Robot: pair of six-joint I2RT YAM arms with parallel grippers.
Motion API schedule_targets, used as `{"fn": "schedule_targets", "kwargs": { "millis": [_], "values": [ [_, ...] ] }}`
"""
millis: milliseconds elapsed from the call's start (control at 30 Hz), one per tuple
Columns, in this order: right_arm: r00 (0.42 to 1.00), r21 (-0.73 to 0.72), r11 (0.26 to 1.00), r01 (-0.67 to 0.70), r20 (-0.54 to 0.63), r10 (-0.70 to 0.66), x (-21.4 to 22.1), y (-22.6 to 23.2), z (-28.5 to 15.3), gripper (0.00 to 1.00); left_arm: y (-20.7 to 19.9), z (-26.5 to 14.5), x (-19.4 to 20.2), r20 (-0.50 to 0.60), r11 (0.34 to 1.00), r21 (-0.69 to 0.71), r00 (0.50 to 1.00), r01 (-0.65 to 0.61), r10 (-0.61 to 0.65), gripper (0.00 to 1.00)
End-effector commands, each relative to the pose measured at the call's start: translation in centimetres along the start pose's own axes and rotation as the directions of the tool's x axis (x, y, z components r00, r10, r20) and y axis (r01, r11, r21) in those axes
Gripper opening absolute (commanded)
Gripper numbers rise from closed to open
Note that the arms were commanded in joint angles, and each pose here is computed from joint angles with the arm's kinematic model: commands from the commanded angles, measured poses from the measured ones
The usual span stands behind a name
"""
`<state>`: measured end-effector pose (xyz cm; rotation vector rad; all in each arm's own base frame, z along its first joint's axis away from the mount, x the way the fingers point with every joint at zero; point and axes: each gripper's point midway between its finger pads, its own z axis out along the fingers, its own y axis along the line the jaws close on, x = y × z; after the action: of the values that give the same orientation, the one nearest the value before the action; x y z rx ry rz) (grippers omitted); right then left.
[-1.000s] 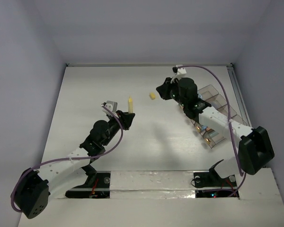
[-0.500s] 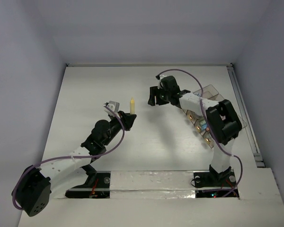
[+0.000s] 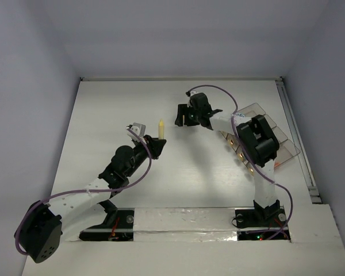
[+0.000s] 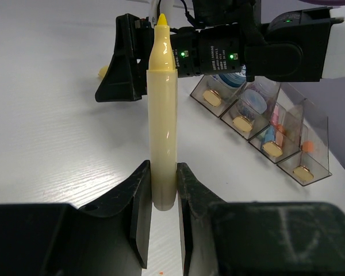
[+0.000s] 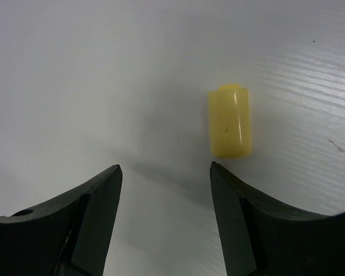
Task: Sort the stationery into containers
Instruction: Pick up the pen cap from the center of the board.
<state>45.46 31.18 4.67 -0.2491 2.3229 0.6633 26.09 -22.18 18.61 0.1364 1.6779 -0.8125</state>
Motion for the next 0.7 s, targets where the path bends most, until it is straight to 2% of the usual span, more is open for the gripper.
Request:
{"fn": "schedule_targets", "kwargs": {
  "millis": [0,167,500,667],
  "values": [
    [0.997,-0.027,1.0,-0.009,0.081,0.011,-2.3,0.9,1.1,0.68,-1.0,0.3,-1.9,0.056,0.999,0.033,0.998,0.002,-0.004,0.0],
    [0.996,-0.009,0.999,-0.038,0.08,0.039,-2.4,0.2,1.5,0.66,-0.9,0.2,-2.1,0.063,0.999,0.033,0.998,0.001,-0.003,0.0],
    [0.988,0.118,0.991,-0.059,0.147,0.041,-4.3,-3.3,1.6,0.68,-0.9,0.3,-1.9,0.059,1.0,0.031,0.998,0.003,-0.004,0.0],
    [0.98,0.132,0.989,-0.066,0.196,0.039,-5.7,-4.5,1.3,0.69,-0.8,0.3,-1.8,0.056,1.0,0.026,0.998,-0.001,-0.001,0.0]
  ]
}}
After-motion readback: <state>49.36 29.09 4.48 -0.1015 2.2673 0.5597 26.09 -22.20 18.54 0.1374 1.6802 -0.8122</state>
